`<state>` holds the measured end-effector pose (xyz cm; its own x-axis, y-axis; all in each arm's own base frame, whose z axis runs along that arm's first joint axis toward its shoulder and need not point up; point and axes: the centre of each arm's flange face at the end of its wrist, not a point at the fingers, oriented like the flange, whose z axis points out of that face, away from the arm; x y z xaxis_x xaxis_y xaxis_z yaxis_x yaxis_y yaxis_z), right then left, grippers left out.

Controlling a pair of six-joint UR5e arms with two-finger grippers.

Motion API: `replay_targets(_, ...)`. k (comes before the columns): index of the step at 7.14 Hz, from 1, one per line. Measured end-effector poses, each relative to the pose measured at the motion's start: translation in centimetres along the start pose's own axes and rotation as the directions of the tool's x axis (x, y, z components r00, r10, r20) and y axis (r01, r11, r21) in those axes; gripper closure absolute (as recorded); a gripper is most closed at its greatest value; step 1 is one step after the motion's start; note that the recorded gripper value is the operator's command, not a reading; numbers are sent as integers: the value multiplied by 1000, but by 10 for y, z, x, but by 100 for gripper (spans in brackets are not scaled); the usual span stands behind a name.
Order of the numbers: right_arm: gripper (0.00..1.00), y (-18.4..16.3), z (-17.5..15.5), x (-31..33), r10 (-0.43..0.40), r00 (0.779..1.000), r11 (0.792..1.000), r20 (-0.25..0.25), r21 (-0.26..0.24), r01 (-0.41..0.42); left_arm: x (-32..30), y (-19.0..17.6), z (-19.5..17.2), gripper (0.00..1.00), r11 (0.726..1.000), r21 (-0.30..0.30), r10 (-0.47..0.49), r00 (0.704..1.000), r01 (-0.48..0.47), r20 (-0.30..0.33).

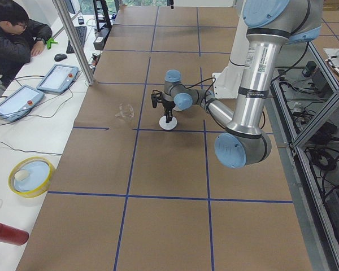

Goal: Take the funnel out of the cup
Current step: 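Lower the left gripper onto the white lid and grasp its knob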

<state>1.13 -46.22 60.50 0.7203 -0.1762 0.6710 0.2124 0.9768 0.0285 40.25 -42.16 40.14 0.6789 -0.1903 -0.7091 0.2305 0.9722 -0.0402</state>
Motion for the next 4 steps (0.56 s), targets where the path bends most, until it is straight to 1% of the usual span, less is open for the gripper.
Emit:
replay_targets(1, 0, 0, 0, 0, 0, 1000, 1000, 0, 0, 0, 0, 1, -1, 82, 1000, -9, 0, 1000, 0, -3)
replay_targets(2, 0, 0, 0, 0, 0, 1000, 1000, 0, 0, 0, 0, 2, -2, 100, 1000, -21, -1, 1000, 0, -6)
replay_targets(3, 0, 0, 0, 0, 0, 1000, 1000, 0, 0, 0, 0, 3, -5, 100, 1000, -26, 0, 1000, 0, -9)
replay_targets(4, 0, 0, 0, 0, 0, 1000, 1000, 0, 0, 0, 1, 2, -15, 100, 1000, -21, -2, 1000, 1, -18)
